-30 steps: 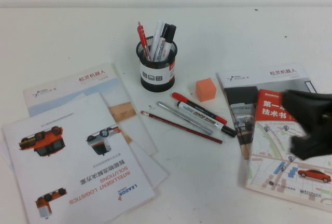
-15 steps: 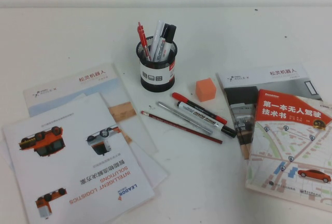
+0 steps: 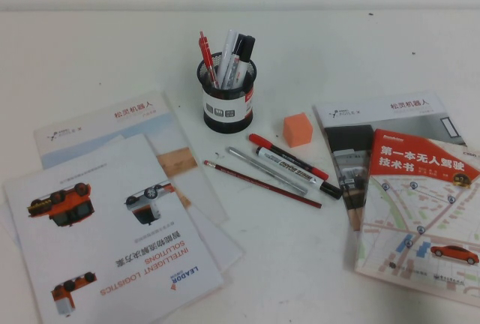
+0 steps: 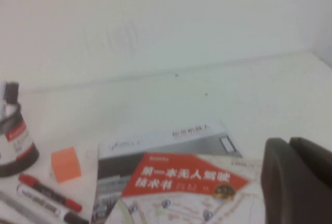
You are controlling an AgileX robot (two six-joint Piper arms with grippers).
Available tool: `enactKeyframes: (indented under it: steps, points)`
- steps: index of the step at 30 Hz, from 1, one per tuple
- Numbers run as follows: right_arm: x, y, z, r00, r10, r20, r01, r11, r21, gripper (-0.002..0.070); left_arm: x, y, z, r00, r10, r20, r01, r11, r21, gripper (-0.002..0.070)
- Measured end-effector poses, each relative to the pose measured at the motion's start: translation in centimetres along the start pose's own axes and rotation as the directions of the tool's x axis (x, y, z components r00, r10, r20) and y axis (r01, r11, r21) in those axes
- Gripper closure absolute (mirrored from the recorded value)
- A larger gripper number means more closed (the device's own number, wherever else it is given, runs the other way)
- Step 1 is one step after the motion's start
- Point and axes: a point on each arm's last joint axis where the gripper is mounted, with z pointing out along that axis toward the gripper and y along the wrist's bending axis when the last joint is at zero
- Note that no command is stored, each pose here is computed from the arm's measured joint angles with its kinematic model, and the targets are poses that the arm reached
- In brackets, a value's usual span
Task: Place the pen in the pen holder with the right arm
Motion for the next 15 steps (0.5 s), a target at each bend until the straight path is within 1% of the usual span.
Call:
enactKeyframes:
  steps: [5, 7, 11, 15]
  points:
    - [2.1, -0.2, -0.6, 0.998, -0.066, -0.019, 0.066, 0.998, -0.011, 0.0696, 0.0, 0.0, 0.0, 1.000, 0.000, 0.000, 0.000, 1.000, 0.000, 0.0677]
    - [3.0, -0.5, -0.7, 0.996, -0.087, -0.027, 0.088, 0.996, 0.007, 0.0696, 0.0, 0.0, 0.0, 1.000, 0.000, 0.000, 0.000, 1.000, 0.000, 0.0677]
    - [5.0, -1.1, -0.5, 0.989, -0.109, -0.103, 0.116, 0.991, 0.061, 0.0696, 0.0, 0.0, 0.0, 1.000, 0.000, 0.000, 0.000, 1.000, 0.000, 0.0677]
    - [5.4, -1.3, -0.5, 0.983, -0.120, -0.141, 0.131, 0.988, 0.075, 0.0696, 0.0, 0.0, 0.0, 1.000, 0.000, 0.000, 0.000, 1.000, 0.000, 0.0678]
